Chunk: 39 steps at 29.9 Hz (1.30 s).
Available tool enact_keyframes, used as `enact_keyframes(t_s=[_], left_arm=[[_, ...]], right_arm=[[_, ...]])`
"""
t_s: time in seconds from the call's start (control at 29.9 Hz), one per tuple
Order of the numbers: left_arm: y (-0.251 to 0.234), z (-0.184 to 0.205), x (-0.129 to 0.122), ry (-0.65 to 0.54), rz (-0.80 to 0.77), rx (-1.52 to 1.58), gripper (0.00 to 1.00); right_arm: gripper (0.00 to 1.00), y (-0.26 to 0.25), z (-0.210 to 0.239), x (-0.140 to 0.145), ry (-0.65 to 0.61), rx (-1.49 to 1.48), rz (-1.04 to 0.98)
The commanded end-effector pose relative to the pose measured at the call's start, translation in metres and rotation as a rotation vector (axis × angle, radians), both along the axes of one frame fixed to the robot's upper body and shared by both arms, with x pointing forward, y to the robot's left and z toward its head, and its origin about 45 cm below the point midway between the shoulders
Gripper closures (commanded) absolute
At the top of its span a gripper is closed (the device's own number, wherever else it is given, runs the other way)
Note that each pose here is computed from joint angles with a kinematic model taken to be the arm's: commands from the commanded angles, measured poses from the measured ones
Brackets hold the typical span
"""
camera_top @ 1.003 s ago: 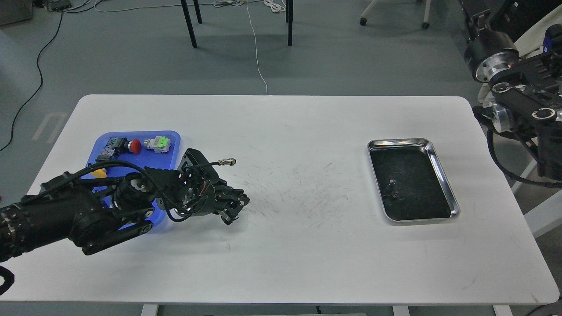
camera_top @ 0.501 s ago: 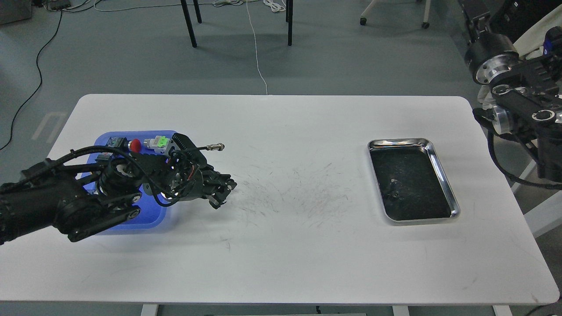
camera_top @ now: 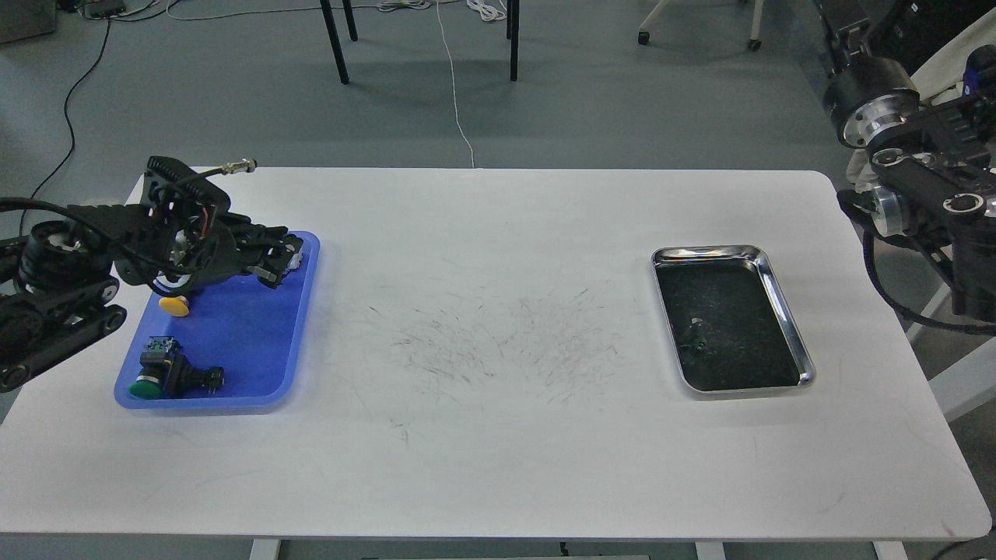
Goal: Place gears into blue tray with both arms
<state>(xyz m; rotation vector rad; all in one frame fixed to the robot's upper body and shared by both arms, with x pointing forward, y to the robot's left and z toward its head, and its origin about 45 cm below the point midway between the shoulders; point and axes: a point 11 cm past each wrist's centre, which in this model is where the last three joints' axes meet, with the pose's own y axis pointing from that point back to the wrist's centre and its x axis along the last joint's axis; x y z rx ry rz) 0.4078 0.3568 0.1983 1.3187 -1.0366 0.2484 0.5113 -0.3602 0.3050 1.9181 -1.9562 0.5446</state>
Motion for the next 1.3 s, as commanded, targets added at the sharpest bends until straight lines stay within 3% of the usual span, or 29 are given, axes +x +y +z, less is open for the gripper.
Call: enact_keyframes(t_s=[0.0,0.53,1.27], left_arm=[[0.019,-0.006,-0.004,0.002,0.068,-0.02,0.94],[0.036,-0.042,-0.016,0.057,0.158,-0.035,0.94],[0.053,-0.06,-0.022,0.062,0.23,-0.045,0.92]], right_arm=[[0.08,0.001,0.0,0.0,0.0,0.0,0.002],[0.08,0.003,-0.001,0.0,0.004,-0.001,0.01],[0.08,0.002,-0.002,-0.001,0.006,-0.001,0.009]])
